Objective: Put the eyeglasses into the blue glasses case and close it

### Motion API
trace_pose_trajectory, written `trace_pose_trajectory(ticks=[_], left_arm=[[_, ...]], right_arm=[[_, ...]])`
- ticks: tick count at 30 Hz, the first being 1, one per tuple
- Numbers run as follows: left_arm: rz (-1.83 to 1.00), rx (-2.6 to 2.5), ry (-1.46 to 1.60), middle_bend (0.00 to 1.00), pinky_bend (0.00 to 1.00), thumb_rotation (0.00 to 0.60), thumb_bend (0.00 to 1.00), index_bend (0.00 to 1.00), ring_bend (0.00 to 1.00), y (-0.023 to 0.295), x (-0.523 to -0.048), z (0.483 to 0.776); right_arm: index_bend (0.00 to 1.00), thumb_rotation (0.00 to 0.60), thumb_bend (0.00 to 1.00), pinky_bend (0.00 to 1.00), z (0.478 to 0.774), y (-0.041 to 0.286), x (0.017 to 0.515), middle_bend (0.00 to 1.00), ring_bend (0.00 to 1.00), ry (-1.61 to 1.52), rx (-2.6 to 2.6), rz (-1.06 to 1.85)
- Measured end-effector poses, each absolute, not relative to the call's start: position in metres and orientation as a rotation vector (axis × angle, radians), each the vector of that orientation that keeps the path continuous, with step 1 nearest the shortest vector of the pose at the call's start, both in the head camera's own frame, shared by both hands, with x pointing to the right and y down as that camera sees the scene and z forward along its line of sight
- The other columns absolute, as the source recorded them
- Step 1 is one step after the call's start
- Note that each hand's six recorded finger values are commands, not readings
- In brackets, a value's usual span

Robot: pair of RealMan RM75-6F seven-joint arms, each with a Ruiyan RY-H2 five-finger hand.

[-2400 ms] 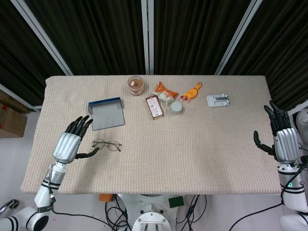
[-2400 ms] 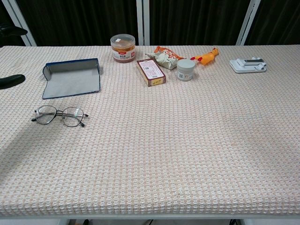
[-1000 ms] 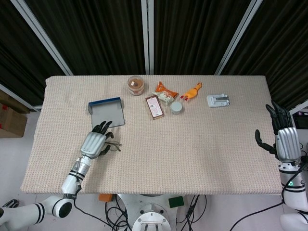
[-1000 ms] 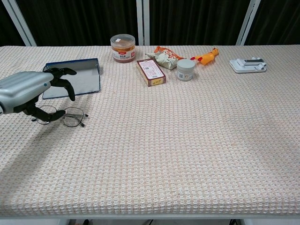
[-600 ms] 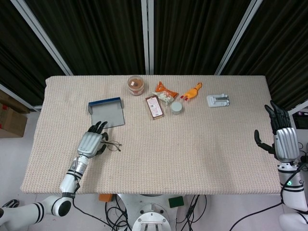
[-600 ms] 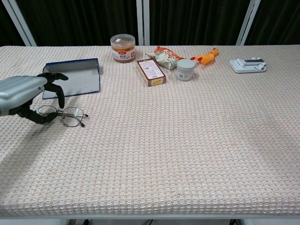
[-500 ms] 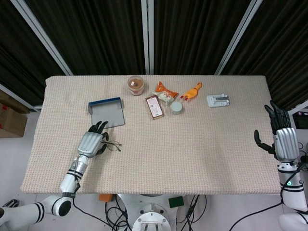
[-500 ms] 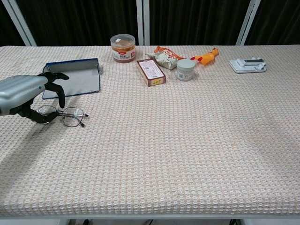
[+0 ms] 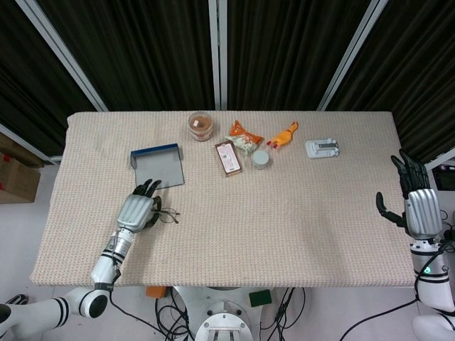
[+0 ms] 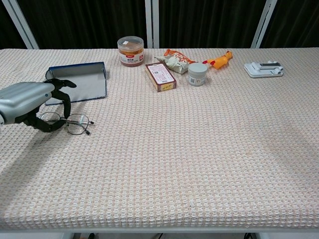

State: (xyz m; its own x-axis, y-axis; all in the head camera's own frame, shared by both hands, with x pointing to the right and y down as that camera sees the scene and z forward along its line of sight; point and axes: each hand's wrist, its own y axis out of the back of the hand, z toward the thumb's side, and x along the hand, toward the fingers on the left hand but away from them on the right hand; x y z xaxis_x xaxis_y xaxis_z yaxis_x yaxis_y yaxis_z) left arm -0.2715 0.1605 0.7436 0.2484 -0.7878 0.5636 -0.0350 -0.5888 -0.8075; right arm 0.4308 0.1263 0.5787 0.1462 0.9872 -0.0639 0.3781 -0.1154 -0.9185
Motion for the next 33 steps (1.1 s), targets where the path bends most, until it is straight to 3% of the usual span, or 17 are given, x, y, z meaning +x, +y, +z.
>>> trace_pose_trajectory(ticks=[24, 33], left_arm=[[-1.411, -1.845, 0.774, 0.10, 0.17, 0.600, 0.42, 0.59, 0.01, 0.152, -0.273, 0.737], [-1.370, -1.784, 0.797, 0.12, 0.17, 0.600, 0.43, 0.64, 0.01, 0.129, -0.267, 0.726]], right_arm=[[0.00, 0.600, 0.51, 0.00, 0.583, 0.127, 0.434, 0.00, 0.00, -1.351, -1.626, 0.971], [0.00, 0.600, 0.51, 0.00, 0.581, 0.125, 0.434, 0.00, 0.00, -1.352, -1.622, 0.967]])
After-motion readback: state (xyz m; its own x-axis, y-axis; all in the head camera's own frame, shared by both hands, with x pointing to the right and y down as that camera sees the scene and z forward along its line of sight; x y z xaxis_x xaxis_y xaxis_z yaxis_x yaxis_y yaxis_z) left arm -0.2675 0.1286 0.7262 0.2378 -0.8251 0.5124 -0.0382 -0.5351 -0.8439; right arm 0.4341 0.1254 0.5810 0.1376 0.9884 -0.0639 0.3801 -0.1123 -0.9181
